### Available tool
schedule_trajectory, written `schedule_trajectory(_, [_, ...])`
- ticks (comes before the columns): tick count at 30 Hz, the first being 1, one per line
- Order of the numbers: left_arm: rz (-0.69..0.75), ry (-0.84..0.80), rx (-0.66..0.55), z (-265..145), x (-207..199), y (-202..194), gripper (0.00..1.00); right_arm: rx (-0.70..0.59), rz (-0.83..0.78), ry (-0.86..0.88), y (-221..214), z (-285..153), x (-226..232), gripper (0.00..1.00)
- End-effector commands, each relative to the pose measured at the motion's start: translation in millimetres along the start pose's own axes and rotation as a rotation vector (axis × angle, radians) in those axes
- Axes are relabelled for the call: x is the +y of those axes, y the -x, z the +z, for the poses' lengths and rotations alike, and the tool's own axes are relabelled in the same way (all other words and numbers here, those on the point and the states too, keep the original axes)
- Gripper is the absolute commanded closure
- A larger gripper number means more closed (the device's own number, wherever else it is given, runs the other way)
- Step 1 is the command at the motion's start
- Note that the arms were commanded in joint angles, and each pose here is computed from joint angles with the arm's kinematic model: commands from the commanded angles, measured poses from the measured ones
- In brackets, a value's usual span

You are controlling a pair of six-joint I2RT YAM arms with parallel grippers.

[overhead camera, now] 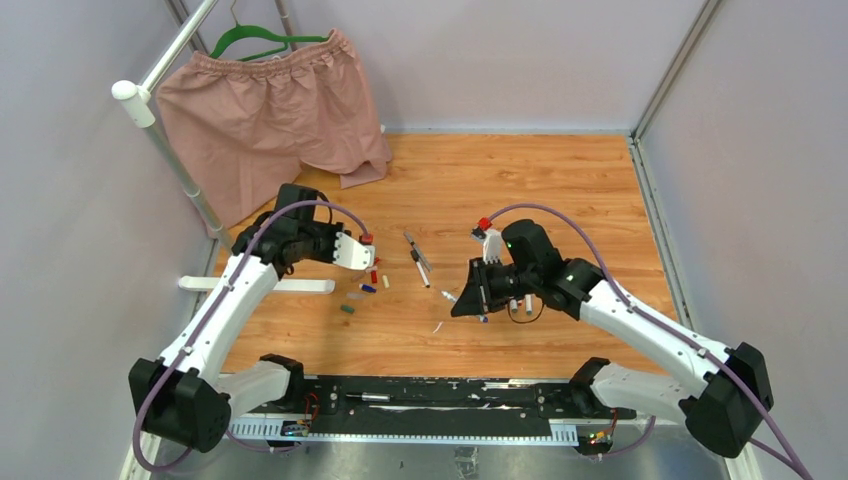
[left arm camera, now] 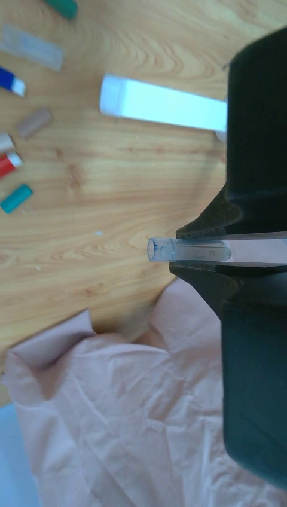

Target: Open the pen caps

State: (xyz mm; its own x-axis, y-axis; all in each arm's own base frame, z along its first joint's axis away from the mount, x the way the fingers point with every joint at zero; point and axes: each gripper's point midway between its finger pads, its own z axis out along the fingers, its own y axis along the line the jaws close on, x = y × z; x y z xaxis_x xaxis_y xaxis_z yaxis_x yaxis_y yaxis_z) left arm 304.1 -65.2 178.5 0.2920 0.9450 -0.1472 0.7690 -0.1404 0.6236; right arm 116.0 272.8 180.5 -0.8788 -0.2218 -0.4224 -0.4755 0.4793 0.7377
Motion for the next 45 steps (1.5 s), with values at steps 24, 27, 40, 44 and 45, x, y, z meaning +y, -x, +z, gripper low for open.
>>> schedule_trajectory(24, [-0.276,-0.255,-0.199,10,-60,58,1.00,-0.248,-0.145,-0.924,63,61,-200,0.68])
schedule_trajectory(27, [-0.285,-0.281,-0.189,15,-66,57,1.00,-0.249,-0.128,-0.931,55,58,-204,0.64])
schedule_trajectory(40, [-0.246,-0.439,-0.109,64,-111,68,1.00,-0.370,-0.109,-0.816,69,26,-157,0.63])
schedule_trajectory(44, [-0.274,-0.469,-0.100,78,-119,72,0.99,-0.403,-0.093,-0.778,67,11,-144,0.55])
schedule_trajectory(45, [-0.283,-0.482,-0.099,80,-122,74,0.96,-0.408,-0.086,-0.770,65,8,-142,0.53])
